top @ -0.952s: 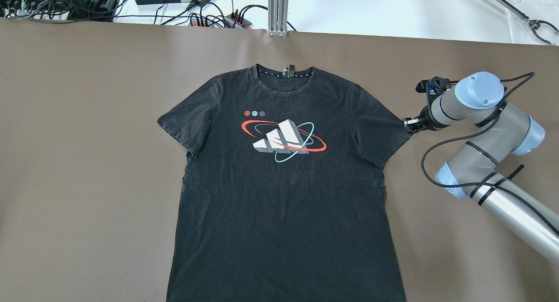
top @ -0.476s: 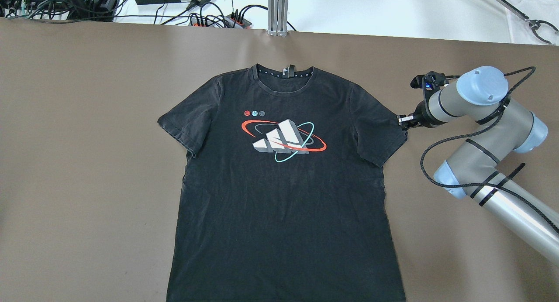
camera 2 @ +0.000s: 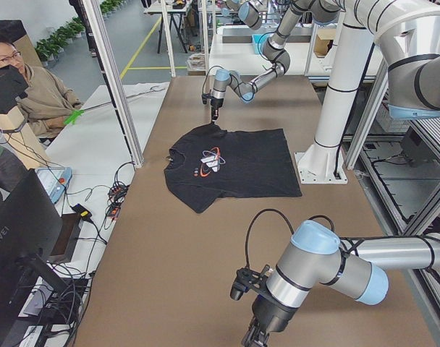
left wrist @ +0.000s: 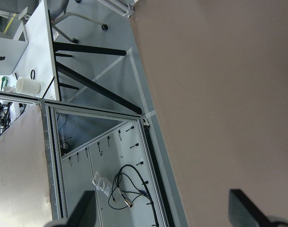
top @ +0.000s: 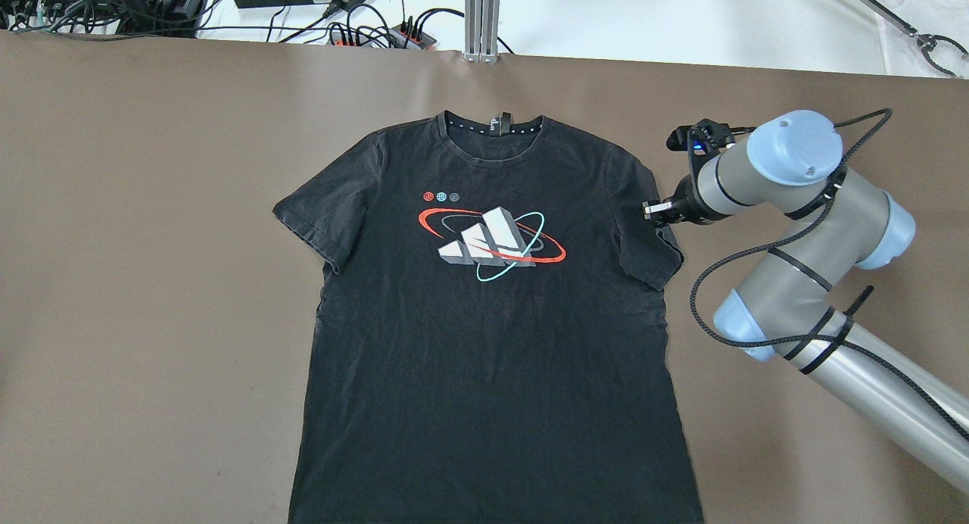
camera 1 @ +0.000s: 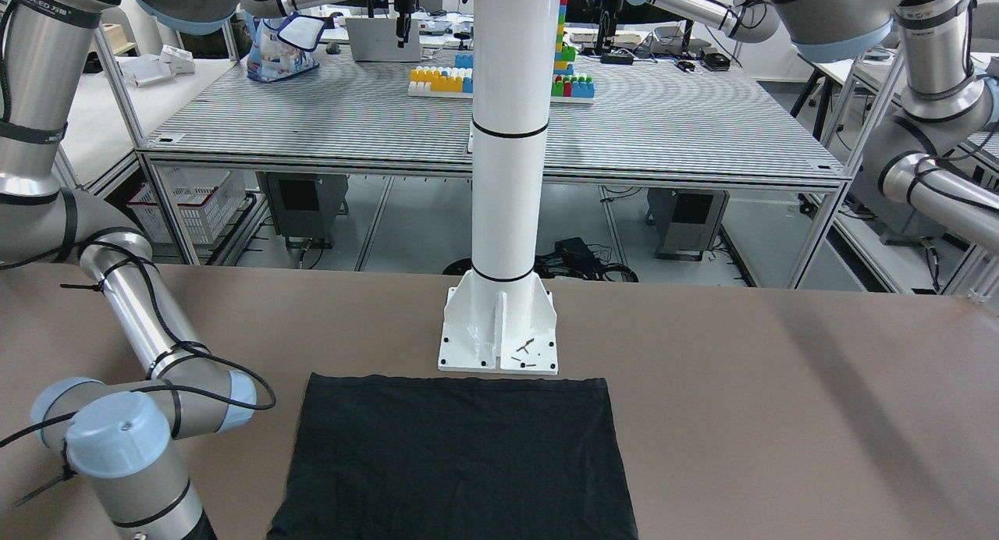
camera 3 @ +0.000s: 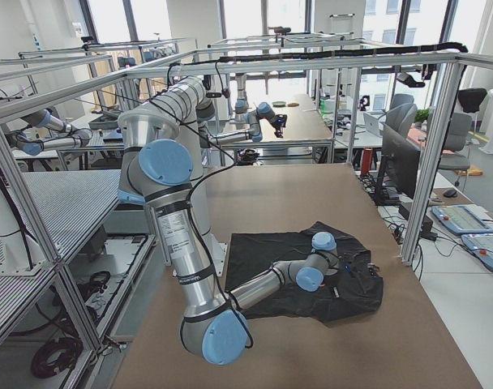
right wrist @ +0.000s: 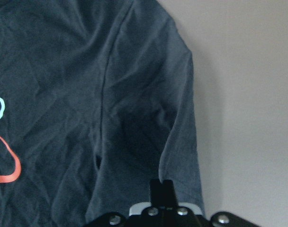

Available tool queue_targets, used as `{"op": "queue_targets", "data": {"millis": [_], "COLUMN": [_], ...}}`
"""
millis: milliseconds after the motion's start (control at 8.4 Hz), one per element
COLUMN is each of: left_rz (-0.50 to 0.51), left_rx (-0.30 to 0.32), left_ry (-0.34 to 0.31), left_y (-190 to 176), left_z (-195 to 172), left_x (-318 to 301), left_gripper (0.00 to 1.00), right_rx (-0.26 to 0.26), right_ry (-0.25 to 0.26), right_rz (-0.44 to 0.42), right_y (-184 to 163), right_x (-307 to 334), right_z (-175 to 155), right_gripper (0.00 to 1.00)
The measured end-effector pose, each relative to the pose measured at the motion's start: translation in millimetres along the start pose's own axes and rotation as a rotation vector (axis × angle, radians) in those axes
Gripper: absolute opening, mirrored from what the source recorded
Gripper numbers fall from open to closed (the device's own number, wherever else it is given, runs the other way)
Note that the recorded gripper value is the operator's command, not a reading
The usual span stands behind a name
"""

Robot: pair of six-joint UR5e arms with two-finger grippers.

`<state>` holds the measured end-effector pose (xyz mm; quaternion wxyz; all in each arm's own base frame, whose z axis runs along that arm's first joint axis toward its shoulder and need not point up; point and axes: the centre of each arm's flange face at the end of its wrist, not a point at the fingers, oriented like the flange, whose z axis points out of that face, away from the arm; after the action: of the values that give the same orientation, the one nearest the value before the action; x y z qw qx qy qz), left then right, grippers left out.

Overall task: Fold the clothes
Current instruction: 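Move the right gripper over the black t-shirt's sleeve nearest it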

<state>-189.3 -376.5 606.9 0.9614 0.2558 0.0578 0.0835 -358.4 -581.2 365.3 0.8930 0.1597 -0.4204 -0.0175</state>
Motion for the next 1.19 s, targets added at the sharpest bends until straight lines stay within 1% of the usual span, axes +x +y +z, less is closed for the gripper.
{"op": "queue_targets", "data": {"millis": [238, 357, 595, 833, 1071, 1190], "left_rz": [-0.001, -0.001, 0.001, 0.003, 0.004, 0.004], "left_rx": [0.002, 0.003, 0.006, 0.007, 0.009, 0.011], "left_ry": [-0.001, -0.001, -0.001, 0.0, 0.002, 0.005], "left_y": [-1.0, -1.6, -3.7, -5.4, -6.1, -6.8], "left_z": [-0.1, -0.2, -0.5, -0.5, -0.7, -0.7], "left_x": [0.1, 0.0, 0.0, 0.3, 0.5, 0.9], "left_gripper": [1.0, 1.0, 1.0, 1.0, 1.0, 1.0], "right_rx": [0.014, 0.013, 0.028, 0.034, 0.029, 0.031], "right_ry": [0.021, 0.027, 0.039, 0.042, 0.044, 0.047], "right_rz": [0.031, 0.044, 0.064, 0.083, 0.091, 0.095], "right_y": [-6.8, -12.6, -22.9, -24.2, -18.1, -14.5], "right_x": [-41.3, -53.3, -68.4, -82.8, -92.2, -95.6], "right_z": [14.5, 22.4, 29.6, 35.6, 42.6, 45.8], "right_gripper": [0.0, 0.0, 0.0, 0.0, 0.0, 0.35]}}
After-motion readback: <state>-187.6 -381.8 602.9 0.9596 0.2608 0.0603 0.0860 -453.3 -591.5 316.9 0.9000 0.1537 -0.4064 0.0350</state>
